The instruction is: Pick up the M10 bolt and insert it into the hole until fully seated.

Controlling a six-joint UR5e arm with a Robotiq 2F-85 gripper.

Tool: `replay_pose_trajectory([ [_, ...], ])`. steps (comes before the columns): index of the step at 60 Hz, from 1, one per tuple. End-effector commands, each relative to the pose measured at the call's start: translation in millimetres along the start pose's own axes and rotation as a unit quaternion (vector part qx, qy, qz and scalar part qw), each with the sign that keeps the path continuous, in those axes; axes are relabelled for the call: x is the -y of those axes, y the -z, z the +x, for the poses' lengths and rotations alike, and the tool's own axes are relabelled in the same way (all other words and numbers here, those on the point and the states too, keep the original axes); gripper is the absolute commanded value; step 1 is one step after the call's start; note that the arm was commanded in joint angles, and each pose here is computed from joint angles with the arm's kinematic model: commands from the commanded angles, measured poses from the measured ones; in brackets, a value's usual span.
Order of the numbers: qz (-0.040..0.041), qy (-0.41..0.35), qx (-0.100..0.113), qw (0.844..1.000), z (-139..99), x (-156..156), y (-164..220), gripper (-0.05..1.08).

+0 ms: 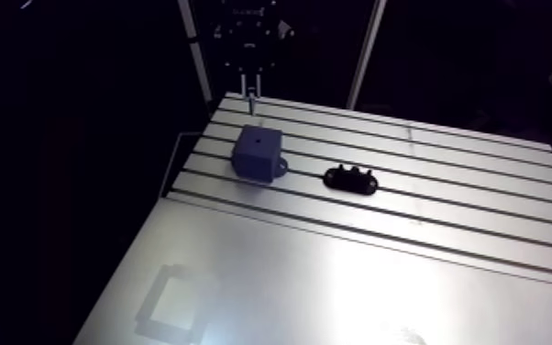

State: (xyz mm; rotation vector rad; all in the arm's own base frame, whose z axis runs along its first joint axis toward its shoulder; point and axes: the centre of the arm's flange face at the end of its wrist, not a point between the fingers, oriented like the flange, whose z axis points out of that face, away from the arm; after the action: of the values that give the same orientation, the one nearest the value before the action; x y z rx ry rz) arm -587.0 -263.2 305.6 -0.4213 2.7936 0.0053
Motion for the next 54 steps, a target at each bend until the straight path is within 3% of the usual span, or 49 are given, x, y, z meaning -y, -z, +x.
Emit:
replay_pose_trajectory([
  [1, -0.0033, -0.003, 0.004, 1.000, 0, 0, -3, 1.08],
  [54, -0.0050, -0.005, 0.023, 1.000, -3, 0, -22, 1.08],
])
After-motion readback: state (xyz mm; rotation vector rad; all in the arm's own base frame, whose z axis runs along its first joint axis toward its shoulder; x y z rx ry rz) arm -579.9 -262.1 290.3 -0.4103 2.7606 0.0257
